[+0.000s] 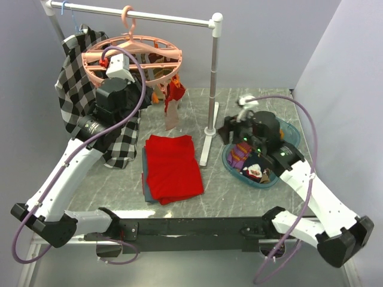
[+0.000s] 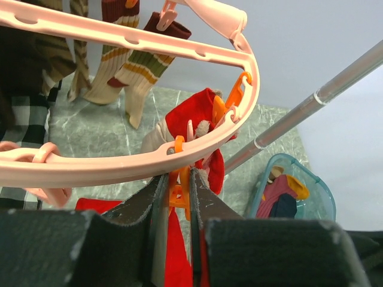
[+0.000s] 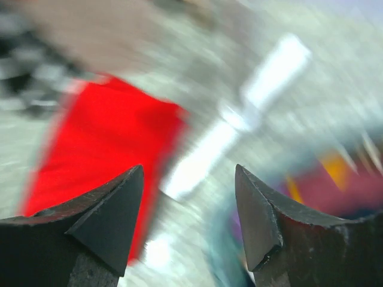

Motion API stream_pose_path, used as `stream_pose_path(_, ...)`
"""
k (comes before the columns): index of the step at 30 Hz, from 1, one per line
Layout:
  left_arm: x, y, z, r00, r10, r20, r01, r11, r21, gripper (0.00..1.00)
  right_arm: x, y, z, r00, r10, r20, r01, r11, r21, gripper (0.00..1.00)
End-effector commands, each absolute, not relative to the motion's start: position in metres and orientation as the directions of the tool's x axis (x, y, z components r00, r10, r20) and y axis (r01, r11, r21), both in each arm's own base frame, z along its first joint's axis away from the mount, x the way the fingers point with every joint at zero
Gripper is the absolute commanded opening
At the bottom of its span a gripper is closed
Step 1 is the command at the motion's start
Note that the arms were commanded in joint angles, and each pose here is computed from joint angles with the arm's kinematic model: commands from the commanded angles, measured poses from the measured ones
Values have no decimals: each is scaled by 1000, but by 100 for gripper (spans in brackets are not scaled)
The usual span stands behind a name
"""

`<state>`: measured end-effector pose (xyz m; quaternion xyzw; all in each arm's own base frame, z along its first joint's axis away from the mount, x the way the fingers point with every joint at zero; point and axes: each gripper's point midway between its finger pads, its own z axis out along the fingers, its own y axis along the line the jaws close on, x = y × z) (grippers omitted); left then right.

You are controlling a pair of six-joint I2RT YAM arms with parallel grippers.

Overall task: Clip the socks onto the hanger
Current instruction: Pick up the sock from the bin.

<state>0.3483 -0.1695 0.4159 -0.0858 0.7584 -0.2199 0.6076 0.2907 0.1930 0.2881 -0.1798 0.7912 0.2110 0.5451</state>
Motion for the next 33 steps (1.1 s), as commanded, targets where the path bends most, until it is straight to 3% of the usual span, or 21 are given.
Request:
stream_pose_path(1,345,-161,445,-164,-420,-892,160,881,-445,15,285,96,207,-593,-21,-805,-151,985,85,68)
stream_pose_path(10,343,-164,447,-173,-426,-888,179,873,-454,15,266,73,115,-832,147,-535,67,984,166,63)
stream_pose_path(26,336,-163,448,-167,-428,-888,195,869,-456,16,227,73,32,-940,243,-239,204,963,177,56)
stream_pose_path(27,337,-163,448,-169,-427,-888,194,869,-455,16,226,74,30,-942,241,-234,202,963,178,54)
stream_pose_path(30,336,-164,449,-170,-427,-888,200,867,-456,16,227,74,32,-938,246,-244,205,962,182,31)
stream_pose_path(31,336,-164,450,-168,-428,-888,199,867,-456,16,231,75,38,-932,250,-263,204,960,190,18)
stream_pose_path(33,336,-164,451,-168,-427,-889,200,868,-455,16,239,77,56,-913,263,-313,201,956,214,9)
